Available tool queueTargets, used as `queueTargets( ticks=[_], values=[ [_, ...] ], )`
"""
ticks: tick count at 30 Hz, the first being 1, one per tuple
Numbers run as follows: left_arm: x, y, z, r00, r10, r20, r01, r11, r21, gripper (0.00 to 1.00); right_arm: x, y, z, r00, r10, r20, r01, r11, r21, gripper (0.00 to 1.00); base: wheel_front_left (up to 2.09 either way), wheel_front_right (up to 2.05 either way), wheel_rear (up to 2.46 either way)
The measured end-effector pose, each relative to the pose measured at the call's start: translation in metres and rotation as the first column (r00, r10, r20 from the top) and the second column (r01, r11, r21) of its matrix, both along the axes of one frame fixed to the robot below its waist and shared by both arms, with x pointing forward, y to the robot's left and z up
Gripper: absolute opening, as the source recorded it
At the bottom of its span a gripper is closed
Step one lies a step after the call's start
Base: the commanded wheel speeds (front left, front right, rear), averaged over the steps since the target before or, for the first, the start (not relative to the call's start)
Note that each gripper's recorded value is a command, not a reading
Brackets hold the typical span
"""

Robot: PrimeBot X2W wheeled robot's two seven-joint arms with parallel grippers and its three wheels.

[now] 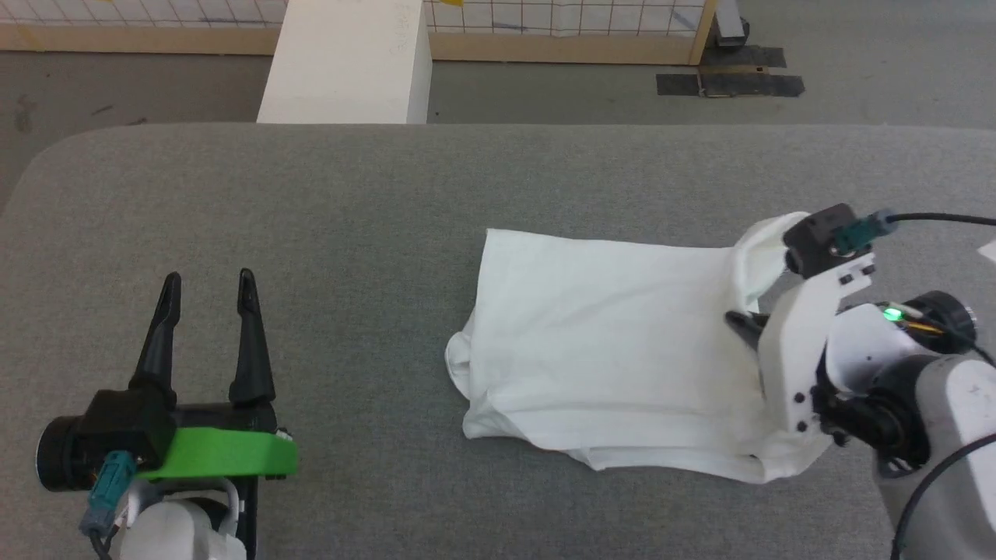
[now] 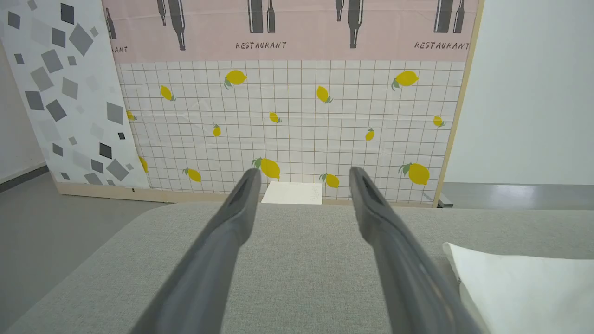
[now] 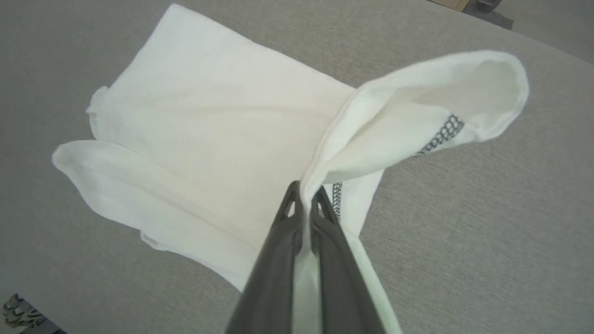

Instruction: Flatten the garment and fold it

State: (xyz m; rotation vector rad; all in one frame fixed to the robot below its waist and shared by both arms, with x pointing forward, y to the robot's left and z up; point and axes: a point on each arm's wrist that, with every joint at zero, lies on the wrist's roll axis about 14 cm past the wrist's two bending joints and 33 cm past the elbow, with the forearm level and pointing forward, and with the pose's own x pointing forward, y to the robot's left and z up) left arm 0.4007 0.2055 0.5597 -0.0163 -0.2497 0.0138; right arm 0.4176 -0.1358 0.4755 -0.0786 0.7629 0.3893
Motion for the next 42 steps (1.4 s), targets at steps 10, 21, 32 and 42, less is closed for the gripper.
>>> queueTargets(
  ticks=[10, 21, 32, 42],
  values=[
    [-0.01, 0.017, -0.006, 0.998, 0.058, -0.018, -0.058, 0.998, -0.009, 1.0, 0.018, 0.111, -0.009, 0.988, 0.155, 0.022, -0.156, 0.967, 0.201, 0.0, 0.0, 0.0, 0.0],
    [-0.028, 0.051, -0.013, 0.984, 0.172, -0.048, -0.172, 0.985, -0.01, 1.0, 0.03, 0.167, -0.055, 0.955, 0.285, -0.083, -0.271, 0.951, 0.149, 0.0, 0.0, 0.0, 0.0],
    [-0.031, 0.063, -0.021, 0.975, 0.212, -0.073, -0.213, 0.977, -0.007, 1.0, 0.021, 0.213, -0.074, 0.894, 0.447, -0.023, -0.443, 0.891, 0.097, 1.0, 0.0, 0.0, 0.0],
    [-0.025, 0.048, -0.006, 0.986, 0.163, -0.022, -0.163, 0.987, -0.013, 1.0, 0.038, 0.221, 0.025, 0.869, 0.396, 0.298, -0.462, 0.865, 0.198, 1.0, 0.0, 0.0, 0.0]
  ],
)
